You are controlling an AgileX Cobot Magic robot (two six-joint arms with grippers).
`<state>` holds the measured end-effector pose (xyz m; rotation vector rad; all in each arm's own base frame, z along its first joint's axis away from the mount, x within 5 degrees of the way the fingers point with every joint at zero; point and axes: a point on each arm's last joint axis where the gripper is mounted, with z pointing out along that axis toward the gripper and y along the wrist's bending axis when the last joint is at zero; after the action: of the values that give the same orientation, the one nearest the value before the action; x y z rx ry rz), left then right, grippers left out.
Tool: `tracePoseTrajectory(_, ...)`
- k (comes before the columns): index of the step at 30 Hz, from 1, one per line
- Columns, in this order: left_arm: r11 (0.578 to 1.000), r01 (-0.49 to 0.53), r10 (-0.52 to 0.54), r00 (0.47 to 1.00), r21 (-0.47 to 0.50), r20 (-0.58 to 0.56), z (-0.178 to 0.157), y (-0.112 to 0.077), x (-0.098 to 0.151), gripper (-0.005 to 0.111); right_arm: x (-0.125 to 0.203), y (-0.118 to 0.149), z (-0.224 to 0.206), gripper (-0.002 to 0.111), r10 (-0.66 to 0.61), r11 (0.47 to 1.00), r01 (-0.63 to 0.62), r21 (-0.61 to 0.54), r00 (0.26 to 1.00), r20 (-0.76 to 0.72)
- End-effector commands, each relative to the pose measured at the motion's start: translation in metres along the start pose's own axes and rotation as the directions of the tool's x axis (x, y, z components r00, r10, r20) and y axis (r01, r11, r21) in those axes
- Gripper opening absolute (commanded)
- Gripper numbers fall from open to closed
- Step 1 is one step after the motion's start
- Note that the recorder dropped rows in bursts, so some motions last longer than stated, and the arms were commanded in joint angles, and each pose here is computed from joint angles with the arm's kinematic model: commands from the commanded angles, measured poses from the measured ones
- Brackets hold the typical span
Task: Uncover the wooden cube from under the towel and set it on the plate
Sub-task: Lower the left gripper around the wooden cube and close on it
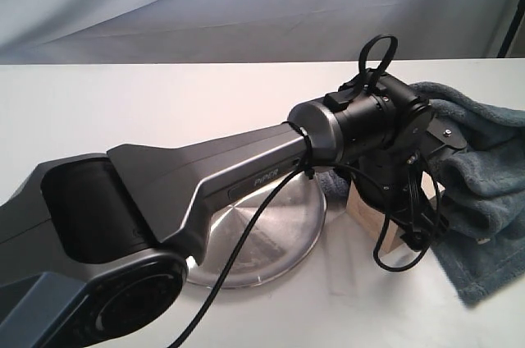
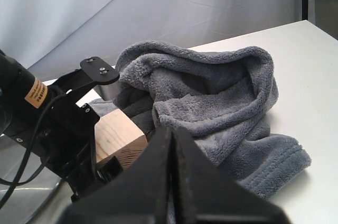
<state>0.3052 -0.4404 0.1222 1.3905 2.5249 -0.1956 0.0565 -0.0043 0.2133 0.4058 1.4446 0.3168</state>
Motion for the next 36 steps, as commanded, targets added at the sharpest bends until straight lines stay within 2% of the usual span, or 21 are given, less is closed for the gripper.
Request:
tracePoseTrajectory(1, 1.000, 0.023, -0.023, 1.000, 0.006, 0.007, 0.001, -0.001, -0.001, 0.104, 0.002, 0.000, 0.000, 0.003, 0.009, 1.000, -0.009, -0.001, 1.000, -0.008)
tracePoseTrajectory(13, 1.000, 0.025, -0.025, 1.000, 0.002, 0.005, 0.001, -0.001, -0.001, 0.104, 0.002, 0.000, 0.000, 0.003, 0.009, 1.000, -0.009, -0.001, 1.000, -0.008)
tracePoseTrajectory(16, 1.000, 0.023, -0.023, 1.000, -0.001, 0.005, 0.001, 0.000, -0.001, 0.099, 0.002, 0.000, 0.000, 0.003, 0.009, 1.000, -0.009, -0.001, 1.000, -0.008)
tracePoseTrajectory(18, 1.000, 0.019, -0.019, 1.000, -0.008, 0.004, 0.001, 0.000, -0.001, 0.091, 0.002, 0.000, 0.000, 0.003, 0.009, 1.000, -0.009, -0.001, 1.000, -0.008)
tracePoseTrajectory(26, 1.000, 0.019, -0.019, 1.000, -0.008, 0.003, 0.001, 0.000, 0.000, 0.043, 0.002, 0.000, 0.000, 0.003, 0.009, 1.000, -0.009, -0.001, 1.000, -0.008)
tracePoseTrajectory(31, 1.000, 0.019, -0.019, 1.000, -0.008, 0.005, -0.002, 0.000, -0.001, 0.022, 0.002, 0.000, 0.000, 0.003, 0.009, 1.000, -0.009, -0.001, 1.000, -0.008)
tracePoseTrajectory(36, 1.000, 0.019, -0.019, 0.999, -0.009, 0.037, -0.018, 0.000, -0.005, 0.005, 0.002, 0.000, 0.000, 0.003, 0.009, 1.000, -0.009, -0.001, 1.000, -0.008)
